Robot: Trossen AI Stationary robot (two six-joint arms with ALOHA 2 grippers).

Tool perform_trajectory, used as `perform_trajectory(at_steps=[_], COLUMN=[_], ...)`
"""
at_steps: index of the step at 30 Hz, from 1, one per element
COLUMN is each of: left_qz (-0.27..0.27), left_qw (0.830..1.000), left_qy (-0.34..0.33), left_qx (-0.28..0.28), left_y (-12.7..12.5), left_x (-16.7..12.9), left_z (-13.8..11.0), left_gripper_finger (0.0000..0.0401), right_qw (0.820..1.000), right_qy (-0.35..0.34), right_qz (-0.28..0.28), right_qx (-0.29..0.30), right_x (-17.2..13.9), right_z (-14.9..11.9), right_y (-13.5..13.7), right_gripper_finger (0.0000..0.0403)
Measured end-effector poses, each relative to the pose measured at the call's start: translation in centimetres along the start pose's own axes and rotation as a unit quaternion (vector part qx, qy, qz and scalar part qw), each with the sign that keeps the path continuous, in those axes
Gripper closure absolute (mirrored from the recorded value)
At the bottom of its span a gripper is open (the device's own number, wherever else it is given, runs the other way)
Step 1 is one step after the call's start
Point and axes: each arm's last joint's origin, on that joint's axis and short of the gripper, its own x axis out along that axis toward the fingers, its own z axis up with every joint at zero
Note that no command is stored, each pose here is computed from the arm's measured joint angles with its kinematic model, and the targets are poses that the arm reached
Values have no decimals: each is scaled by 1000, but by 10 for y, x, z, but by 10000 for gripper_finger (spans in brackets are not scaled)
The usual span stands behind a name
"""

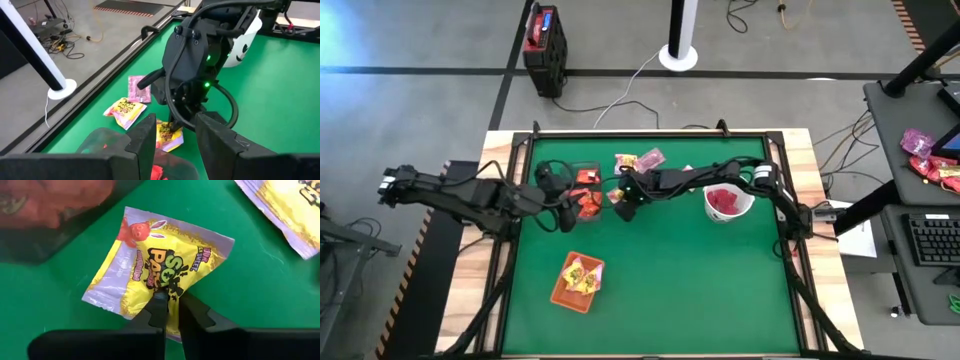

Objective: Sort candy by brand, put in halloween buckets
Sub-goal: Put the yellow candy into the orange bin

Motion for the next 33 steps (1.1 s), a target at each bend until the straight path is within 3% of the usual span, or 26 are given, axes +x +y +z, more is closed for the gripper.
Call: perform_trajectory(at_steps=[7, 10, 15, 18, 26, 33], left_qz=[2, -28, -80, -101, -135, -147], left_qw=[1000, 999, 996, 995, 991, 988], left_qy=[9, 21, 29, 21, -6, -18], left_qx=[-1, 0, -4, -5, -22, -33], left_y=[-3, -7, -16, -21, -27, -23], left_x=[4, 4, -1, -7, -19, -30], left_z=[-2, -3, -5, -5, 5, 24], left_gripper_finger=[280, 280, 280, 280, 280, 280], right_qw=[999, 998, 992, 985, 946, 934], right_qy=[28, 34, 26, -20, -166, -214], right_qz=[-8, -4, 37, 82, 196, 222], right_qx=[-24, -57, -116, -151, -197, -181], right_x=[-35, -61, -97, -111, -106, -78], right_z=[3, 2, -10, -18, -37, -44], right_y=[2, 12, 46, 75, 145, 159], right_gripper_finger=[382, 383, 384, 384, 385, 383])
